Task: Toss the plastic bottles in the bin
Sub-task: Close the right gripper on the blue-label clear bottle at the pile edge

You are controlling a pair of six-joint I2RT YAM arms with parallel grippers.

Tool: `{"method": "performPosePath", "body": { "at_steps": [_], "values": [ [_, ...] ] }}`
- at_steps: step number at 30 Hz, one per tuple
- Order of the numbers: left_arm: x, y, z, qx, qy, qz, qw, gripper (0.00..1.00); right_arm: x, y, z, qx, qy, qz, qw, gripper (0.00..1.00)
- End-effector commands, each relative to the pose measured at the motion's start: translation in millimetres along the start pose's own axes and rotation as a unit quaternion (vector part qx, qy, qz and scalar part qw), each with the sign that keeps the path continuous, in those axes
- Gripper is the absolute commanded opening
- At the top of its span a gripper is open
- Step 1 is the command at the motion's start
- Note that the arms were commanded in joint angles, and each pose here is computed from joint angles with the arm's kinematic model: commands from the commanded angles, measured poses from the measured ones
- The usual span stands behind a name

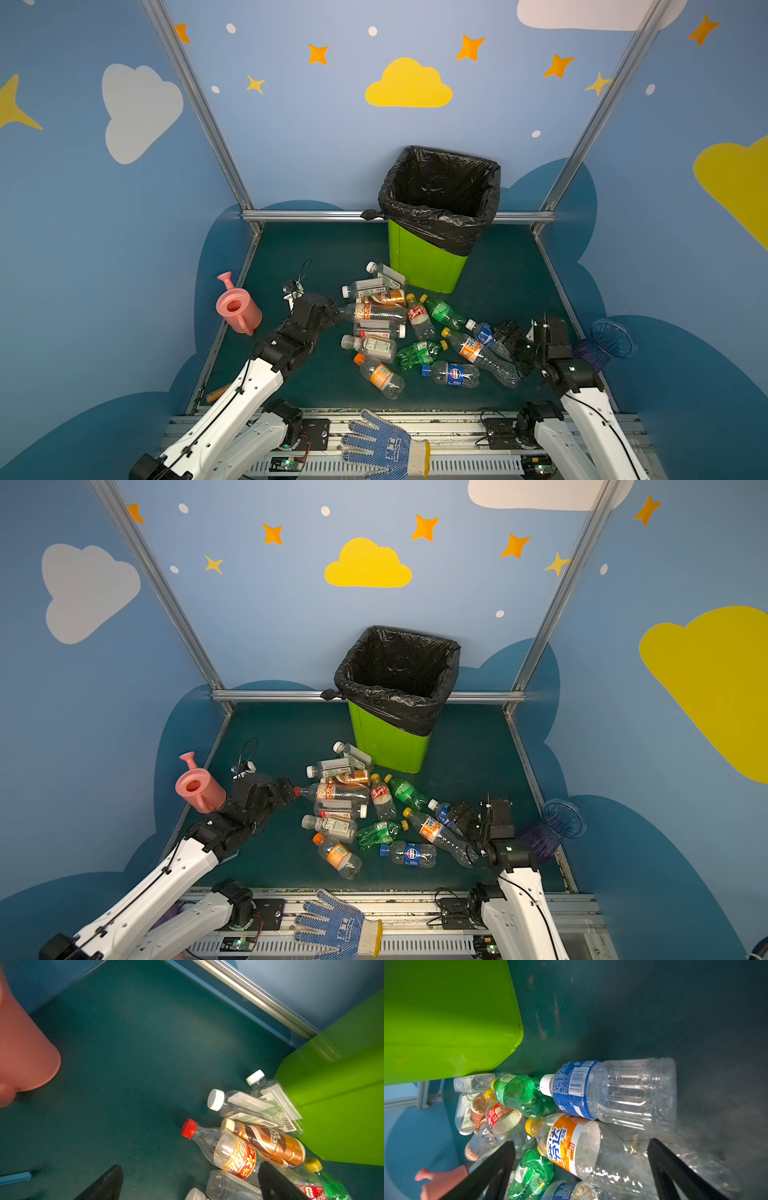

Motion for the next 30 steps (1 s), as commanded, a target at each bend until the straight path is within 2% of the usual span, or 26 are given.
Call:
{"method": "performPosePath", "body": {
  "at_steps": [1, 12, 20, 30],
  "values": [
    [-1, 1, 5, -0.003, 0.002, 0.008, 1.000, 1.00, 12, 2, 2, 0.008, 0.031, 0.029, 0.999, 0.98],
    [3, -4, 11, 0.007, 0.003, -0.006, 1.000, 1.00, 11, 17, 28, 0.017, -0.001, 0.035, 0.999, 0.98],
    [8, -6, 10, 0.004, 0.006, -0.010, 1.000, 1.00, 10, 37, 42, -0.003, -0.026, 0.023, 0.999, 0.98],
    [10, -9, 13, 0.010, 0.010, -0.014, 1.000, 1.00, 13, 52, 72, 0.036, -0.066, 0.012, 0.997, 0.92]
  ]
}}
Point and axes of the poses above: each gripper's point midway between its finger pads, its own z axis out along the fingers, its own x axis along the line the jaws close on, y = z × x, the point moved 4 cm from there along -z, back along the fingers, and after that the axes turned 4 degrees about z, right-handed, at the moved point
